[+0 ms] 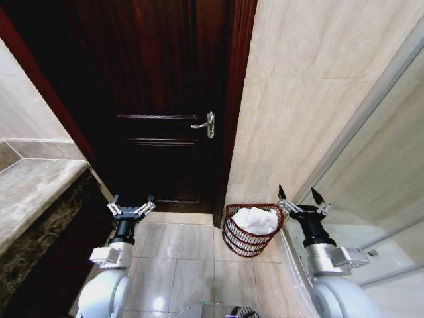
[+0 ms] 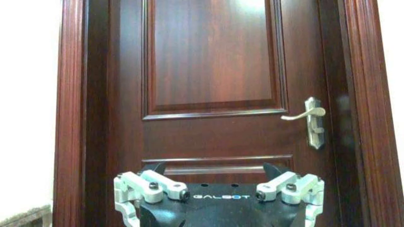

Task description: Discard the used towel into the hamper.

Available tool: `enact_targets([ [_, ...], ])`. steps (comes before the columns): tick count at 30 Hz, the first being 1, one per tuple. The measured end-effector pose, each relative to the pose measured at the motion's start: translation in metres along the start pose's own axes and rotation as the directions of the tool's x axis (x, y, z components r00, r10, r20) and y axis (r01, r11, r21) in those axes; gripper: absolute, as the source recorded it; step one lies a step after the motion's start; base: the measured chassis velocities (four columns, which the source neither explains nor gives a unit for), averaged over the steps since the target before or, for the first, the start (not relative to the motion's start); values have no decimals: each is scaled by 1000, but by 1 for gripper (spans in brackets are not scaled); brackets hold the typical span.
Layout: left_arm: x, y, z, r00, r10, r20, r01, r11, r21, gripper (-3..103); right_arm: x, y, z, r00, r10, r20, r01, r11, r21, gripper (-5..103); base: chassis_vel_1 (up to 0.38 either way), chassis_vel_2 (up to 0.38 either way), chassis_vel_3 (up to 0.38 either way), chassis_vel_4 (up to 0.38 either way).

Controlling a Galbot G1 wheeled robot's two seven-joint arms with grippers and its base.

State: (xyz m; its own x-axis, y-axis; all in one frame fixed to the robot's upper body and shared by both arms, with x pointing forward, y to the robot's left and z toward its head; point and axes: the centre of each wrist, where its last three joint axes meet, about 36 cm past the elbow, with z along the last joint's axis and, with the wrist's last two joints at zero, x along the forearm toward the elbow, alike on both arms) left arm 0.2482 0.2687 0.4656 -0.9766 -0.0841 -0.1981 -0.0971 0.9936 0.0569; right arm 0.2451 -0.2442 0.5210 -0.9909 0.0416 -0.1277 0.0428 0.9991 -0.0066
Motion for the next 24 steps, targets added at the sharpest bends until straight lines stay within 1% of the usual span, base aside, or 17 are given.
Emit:
enact_targets([
  [10, -1, 3, 1, 1000, -6, -2, 6, 1000, -4, 100, 1, 1, 0, 1000, 5, -2, -5, 1000, -8, 100, 0, 0, 0, 0],
  [17, 0, -5, 10, 999, -25, -22, 26, 1000, 12, 100, 3, 0, -2, 1000, -6, -7, 6, 1000, 7, 100, 0, 0, 0, 0],
  [24, 3, -4, 19, 999, -38, -28, 38, 999, -7, 100, 1, -1, -3, 1000, -5, -7, 5, 1000, 11, 100, 0, 0, 0, 0],
])
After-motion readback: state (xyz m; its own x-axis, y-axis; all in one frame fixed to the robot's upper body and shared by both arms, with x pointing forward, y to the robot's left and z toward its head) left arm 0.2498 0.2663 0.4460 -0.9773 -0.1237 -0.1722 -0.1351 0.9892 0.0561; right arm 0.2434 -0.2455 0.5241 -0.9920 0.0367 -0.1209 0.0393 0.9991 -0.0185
